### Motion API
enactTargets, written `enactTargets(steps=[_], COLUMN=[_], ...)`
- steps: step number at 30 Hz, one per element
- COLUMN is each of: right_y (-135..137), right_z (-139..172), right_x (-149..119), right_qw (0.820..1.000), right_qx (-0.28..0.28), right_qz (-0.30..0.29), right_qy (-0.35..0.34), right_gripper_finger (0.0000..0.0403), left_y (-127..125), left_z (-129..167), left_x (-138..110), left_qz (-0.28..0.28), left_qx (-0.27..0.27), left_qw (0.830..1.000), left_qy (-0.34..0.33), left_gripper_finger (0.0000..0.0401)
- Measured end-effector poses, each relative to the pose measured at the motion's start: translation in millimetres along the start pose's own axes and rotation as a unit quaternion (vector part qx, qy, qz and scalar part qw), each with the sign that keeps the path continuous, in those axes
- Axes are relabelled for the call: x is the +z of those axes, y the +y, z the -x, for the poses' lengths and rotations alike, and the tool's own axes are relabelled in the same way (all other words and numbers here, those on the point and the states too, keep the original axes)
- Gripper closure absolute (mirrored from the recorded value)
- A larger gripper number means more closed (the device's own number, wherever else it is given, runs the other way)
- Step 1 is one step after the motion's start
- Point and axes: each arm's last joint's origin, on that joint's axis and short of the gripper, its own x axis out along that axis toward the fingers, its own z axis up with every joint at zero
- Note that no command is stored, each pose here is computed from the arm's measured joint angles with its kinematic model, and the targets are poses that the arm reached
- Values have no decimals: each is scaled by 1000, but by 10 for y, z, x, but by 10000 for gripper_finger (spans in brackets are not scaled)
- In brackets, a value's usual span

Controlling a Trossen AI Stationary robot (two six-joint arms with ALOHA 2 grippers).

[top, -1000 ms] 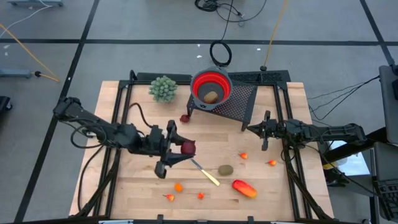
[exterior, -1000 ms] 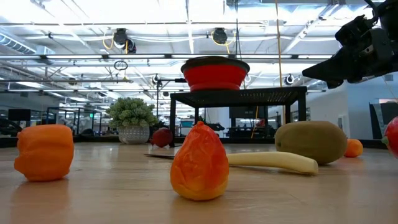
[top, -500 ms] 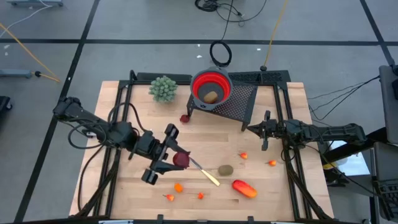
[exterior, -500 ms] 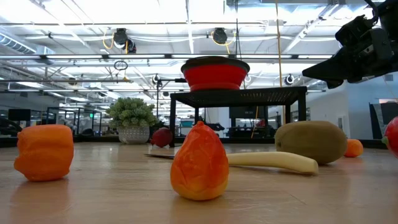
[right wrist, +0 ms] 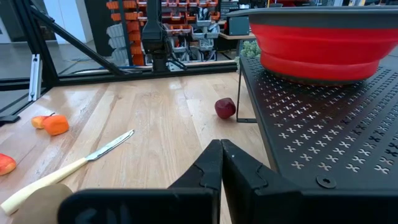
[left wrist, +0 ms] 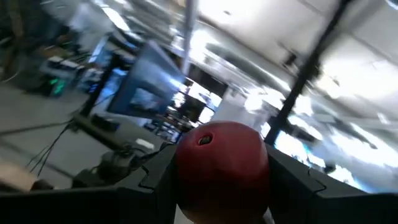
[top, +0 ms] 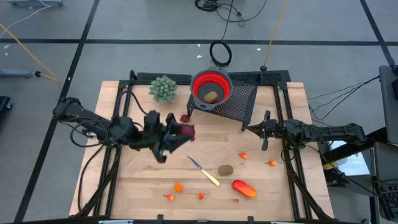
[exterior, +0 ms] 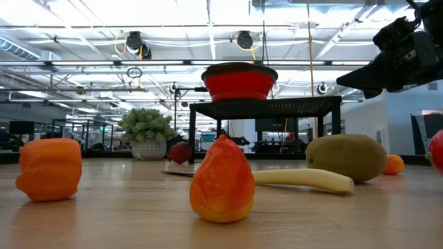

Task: Pick & Place Fruit
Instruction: Put the red pomegranate into the red strainer bowl on the shelf

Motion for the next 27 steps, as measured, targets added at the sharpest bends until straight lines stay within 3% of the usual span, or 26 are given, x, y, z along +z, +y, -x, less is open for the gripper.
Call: enactTargets(steps=[7, 15, 20, 27], right_y=[0, 0, 0, 0], right_z=[0, 0, 0, 0], right_x=[1, 0, 0, 0], right_qw=[1000, 1000, 1000, 1000], right_qx=[0, 0, 0, 0], right_qz=[0, 0, 0, -1], right_qy=[0, 0, 0, 0], right_gripper_finger=[403, 403, 403, 403], left_y=[199, 525, 751, 1115], left_z=[-48, -99, -132, -176], left_x=[50, 58, 115, 268], left_qz=[75, 22, -26, -37], left_qx=[105, 206, 237, 224], left_qw=[991, 978, 971, 973], left_qy=[-42, -28, -10, 28], left_gripper_finger=[217, 217, 217, 217])
